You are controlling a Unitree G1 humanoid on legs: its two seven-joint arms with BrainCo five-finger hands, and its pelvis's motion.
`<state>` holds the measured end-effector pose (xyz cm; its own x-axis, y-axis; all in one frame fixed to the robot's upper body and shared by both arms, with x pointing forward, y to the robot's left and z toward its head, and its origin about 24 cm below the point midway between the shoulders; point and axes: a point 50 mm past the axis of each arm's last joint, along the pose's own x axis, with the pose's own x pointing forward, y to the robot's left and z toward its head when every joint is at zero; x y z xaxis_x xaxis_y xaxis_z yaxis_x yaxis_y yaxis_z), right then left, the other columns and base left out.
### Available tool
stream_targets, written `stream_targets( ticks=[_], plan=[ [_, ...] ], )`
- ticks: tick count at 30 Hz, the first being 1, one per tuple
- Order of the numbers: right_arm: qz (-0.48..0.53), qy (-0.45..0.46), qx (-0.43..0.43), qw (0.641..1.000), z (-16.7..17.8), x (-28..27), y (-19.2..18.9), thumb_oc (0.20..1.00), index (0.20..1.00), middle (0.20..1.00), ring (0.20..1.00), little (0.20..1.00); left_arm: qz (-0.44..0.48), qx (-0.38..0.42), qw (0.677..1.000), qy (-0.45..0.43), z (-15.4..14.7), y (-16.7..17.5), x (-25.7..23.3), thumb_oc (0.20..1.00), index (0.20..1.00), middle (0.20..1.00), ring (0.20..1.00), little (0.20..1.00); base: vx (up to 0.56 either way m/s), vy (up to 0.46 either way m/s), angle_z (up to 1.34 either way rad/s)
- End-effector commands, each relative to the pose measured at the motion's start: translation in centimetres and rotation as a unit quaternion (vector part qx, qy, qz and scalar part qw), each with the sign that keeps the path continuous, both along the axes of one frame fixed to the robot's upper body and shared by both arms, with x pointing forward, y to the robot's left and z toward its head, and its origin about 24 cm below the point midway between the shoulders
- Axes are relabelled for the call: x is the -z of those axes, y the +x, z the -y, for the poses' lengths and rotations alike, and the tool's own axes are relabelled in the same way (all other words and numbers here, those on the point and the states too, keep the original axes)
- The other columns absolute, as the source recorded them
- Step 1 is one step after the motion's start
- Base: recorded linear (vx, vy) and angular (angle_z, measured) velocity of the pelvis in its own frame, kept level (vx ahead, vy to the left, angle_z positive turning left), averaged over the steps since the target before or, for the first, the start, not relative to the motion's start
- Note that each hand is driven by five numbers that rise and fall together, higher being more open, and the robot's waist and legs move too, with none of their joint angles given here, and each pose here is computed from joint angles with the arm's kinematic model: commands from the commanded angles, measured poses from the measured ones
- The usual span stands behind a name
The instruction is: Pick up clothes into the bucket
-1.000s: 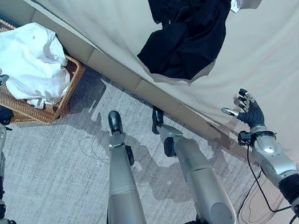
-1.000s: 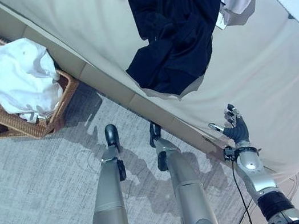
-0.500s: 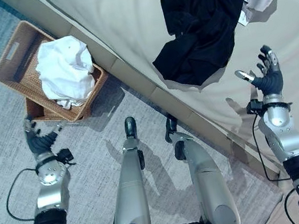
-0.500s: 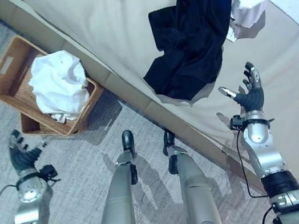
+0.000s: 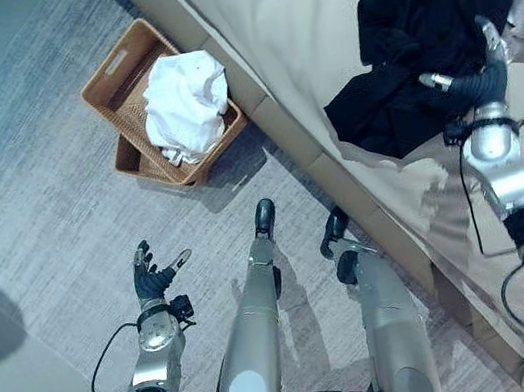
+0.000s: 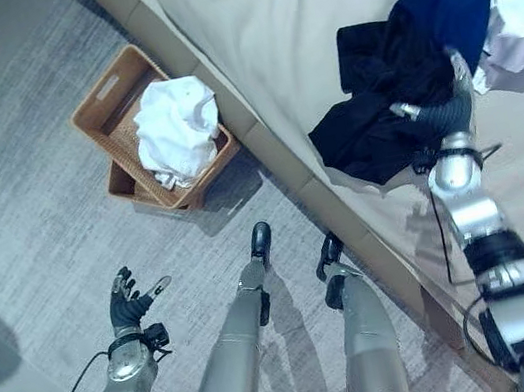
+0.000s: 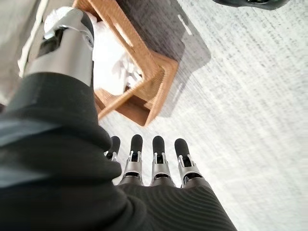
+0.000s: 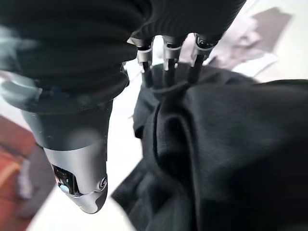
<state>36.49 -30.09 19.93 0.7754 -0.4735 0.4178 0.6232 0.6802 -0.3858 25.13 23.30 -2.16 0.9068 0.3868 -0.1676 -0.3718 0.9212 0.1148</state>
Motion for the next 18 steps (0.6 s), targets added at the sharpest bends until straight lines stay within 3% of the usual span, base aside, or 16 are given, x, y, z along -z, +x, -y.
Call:
stream_targets(
  ticks=[1,9,18],
  plan=[
    [-0.007,-0.054,0.050,0.997,2.3,-2.7,-0.3,1.000,1.000,1.000,1.000,1.000,0.031,0.043,0.999,0.005,0.9,-0.4,-0.9,1.000,1.000,1.000,1.000,1.000,0.00,-0.031,0.09],
    [-0.051,-0.047,0.100,0.993,3.2,-6.3,1.4,1.000,1.000,1.000,1.000,1.000,0.049,0.116,0.992,0.023,3.4,0.3,-1.9,1.000,1.000,1.000,1.000,1.000,0.02,0.004,0.08],
    [-0.119,-0.079,0.129,0.981,5.1,-8.0,0.7,1.000,1.000,1.000,1.000,1.000,0.075,0.167,0.983,0.028,5.7,1.5,-3.2,1.000,1.000,1.000,1.000,1.000,0.02,0.007,0.05]
  ],
)
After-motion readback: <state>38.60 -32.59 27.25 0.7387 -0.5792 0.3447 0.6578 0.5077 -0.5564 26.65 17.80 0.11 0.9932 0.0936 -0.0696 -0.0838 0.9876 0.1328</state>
